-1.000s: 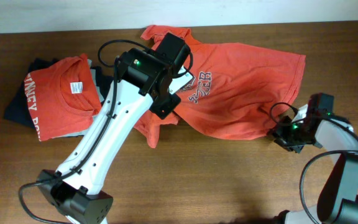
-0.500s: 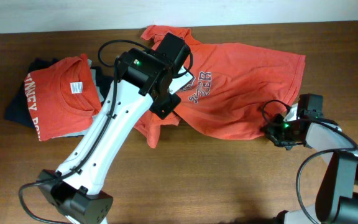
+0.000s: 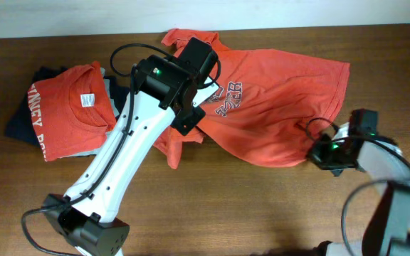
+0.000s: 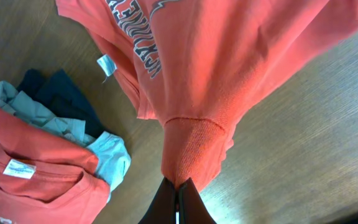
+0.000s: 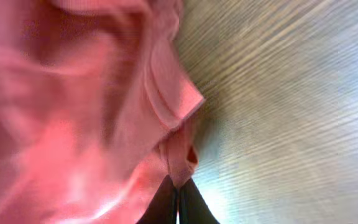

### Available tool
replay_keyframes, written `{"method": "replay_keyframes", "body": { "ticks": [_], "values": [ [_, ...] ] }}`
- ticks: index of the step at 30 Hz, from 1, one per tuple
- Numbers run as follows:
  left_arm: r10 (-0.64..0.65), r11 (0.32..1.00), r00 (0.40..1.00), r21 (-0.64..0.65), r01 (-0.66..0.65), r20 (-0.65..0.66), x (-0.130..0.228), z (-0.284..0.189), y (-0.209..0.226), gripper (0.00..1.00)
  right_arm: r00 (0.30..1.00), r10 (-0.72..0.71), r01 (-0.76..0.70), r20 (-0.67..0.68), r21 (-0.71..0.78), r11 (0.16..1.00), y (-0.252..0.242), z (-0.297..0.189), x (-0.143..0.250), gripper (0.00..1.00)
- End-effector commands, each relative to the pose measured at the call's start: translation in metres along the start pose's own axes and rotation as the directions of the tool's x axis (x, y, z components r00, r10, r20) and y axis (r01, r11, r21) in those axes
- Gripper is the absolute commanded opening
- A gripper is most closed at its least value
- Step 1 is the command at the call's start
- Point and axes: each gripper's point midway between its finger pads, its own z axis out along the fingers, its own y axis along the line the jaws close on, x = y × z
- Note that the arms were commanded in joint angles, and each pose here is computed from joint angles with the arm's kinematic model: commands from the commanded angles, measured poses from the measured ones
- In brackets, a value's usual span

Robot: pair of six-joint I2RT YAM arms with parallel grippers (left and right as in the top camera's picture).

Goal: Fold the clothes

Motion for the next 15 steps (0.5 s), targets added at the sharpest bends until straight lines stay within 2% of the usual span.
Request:
{"method": "replay_keyframes", "body": {
  "ticks": [1,4,9,15],
  "values": [
    [-0.014,0.999,1.0,-0.034,0.015,0.026,0.006,-0.016,0.006,0.0,0.968,-0.068,0.074,0.243,-0.018,0.997,0.021,-0.077,-0.038,0.04],
    [-0.019,0.999,0.999,-0.039,0.021,0.05,0.013,-0.031,0.007,0.0,0.913,-0.054,0.05,0.404,0.02,0.999,0.019,-0.142,-0.048,0.04],
    [-0.029,0.999,0.995,-0.039,0.033,0.093,0.032,-0.061,0.007,0.01,0.811,-0.037,-0.02,0.584,0.092,0.996,0.008,-0.224,-0.041,0.04],
    [-0.076,0.995,0.975,-0.053,0.089,0.208,0.057,-0.105,0.01,0.01,0.795,-0.081,0.029,0.601,0.096,0.995,0.028,-0.259,-0.024,0.04]
  ]
}}
